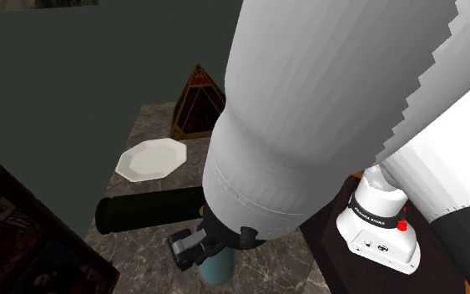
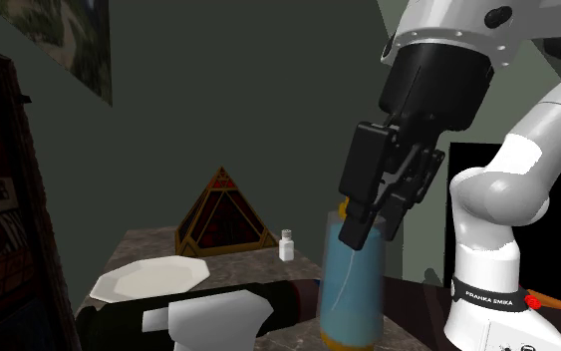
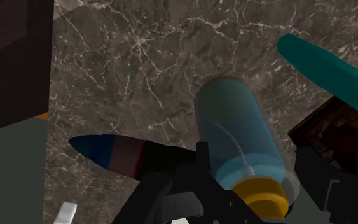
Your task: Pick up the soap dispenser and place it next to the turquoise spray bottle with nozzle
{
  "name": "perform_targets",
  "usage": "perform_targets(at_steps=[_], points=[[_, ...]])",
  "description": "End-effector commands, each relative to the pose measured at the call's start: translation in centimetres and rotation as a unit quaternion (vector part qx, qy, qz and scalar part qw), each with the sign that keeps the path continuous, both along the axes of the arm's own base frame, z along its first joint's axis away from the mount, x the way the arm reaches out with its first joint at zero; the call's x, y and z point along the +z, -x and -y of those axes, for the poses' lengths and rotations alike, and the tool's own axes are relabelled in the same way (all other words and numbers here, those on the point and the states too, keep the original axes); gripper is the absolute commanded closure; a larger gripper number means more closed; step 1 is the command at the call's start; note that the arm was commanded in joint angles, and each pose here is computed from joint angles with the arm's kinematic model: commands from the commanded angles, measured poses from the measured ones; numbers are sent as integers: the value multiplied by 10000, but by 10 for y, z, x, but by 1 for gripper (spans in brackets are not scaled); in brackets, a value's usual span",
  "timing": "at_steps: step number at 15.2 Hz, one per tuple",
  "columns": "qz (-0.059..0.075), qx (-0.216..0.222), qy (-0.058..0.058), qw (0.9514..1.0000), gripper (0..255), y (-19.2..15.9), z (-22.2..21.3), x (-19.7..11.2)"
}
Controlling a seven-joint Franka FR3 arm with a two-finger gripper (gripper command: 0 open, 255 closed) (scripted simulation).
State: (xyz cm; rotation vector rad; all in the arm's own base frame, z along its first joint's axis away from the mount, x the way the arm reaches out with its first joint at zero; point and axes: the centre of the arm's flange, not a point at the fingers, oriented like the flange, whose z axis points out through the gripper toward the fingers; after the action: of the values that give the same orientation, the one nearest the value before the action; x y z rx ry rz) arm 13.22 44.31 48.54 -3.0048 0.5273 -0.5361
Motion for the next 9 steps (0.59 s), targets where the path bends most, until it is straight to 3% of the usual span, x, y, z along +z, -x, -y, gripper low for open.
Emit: perform_targets(at_steps=[1, 9], points=[[1, 0, -2, 10000, 255, -1, -1, -10], [1, 0, -2, 10000, 255, -1, -1, -52]])
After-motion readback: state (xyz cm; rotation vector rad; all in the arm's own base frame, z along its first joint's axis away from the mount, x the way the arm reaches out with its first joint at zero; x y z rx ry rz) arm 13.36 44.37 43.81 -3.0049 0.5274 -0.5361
